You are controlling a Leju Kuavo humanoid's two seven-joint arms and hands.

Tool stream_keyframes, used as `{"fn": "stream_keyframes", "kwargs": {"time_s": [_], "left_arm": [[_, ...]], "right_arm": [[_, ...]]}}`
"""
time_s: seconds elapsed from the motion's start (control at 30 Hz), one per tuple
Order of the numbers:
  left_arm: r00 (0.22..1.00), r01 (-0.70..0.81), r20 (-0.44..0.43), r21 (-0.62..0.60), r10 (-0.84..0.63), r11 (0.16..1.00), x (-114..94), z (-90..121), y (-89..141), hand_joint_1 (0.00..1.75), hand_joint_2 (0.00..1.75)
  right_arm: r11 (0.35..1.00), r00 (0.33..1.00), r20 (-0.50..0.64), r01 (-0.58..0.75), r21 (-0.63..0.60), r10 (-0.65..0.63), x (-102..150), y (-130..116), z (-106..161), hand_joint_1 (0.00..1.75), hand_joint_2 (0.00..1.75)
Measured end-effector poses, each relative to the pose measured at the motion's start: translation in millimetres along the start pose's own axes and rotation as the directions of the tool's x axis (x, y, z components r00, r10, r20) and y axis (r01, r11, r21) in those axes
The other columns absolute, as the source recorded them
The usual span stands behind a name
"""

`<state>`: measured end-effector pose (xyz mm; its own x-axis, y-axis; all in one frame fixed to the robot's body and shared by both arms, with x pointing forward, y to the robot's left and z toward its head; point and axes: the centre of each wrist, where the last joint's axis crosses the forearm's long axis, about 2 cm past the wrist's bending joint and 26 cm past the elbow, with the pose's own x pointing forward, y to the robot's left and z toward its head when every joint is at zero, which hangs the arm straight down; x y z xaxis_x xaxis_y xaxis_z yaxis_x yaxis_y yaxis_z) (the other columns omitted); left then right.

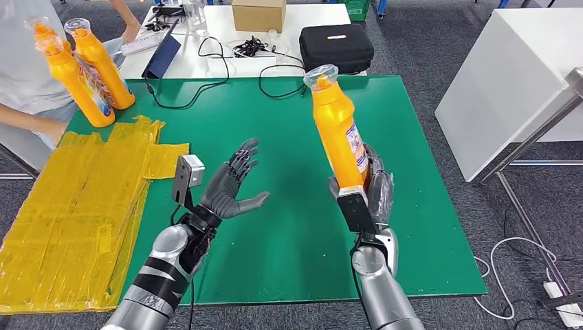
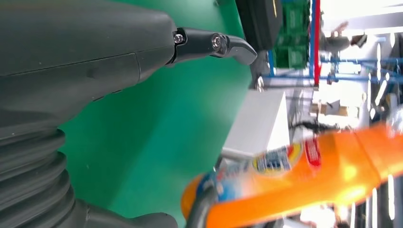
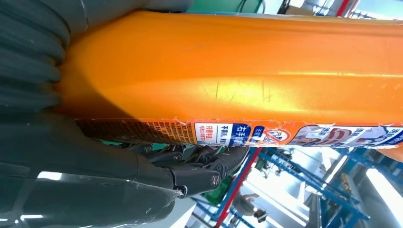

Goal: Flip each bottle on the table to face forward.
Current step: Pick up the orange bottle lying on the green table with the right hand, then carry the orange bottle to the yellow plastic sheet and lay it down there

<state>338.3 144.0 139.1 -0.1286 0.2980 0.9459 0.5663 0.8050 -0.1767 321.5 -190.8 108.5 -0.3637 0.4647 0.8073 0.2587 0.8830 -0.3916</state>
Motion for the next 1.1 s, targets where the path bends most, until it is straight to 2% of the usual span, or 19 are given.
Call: {"fn": "stream_keyframes", "kwargs": {"time_s": [0.3, 0.53, 0.67, 1.1], "left_arm": [[0.999, -0.034, 0.002, -0.054, 0.034, 0.998, 3, -7, -9, 0.0, 1.75], [0.999, -0.048, -0.004, -0.037, 0.048, 0.998, 2, -2, 0, 0.0, 1.75], [0.999, -0.054, -0.004, -0.024, 0.054, 0.998, 2, 1, 6, 0.0, 1.75], [0.996, -0.088, -0.004, 0.009, 0.088, 0.996, -8, 16, 18, 0.0, 1.75]], "right_arm": [[0.99, 0.999, 0.032, 0.024, 0.14, -0.029, 19, 49, 8, 1.75, 1.75], [0.953, 0.997, 0.046, 0.042, 0.301, -0.058, 36, 88, 28, 1.75, 1.75], [0.91, 0.994, 0.076, 0.036, 0.414, -0.074, 49, 110, 47, 1.75, 1.75], [0.834, 0.984, 0.157, -0.019, 0.552, -0.082, 63, 130, 70, 1.75, 1.75]]}}
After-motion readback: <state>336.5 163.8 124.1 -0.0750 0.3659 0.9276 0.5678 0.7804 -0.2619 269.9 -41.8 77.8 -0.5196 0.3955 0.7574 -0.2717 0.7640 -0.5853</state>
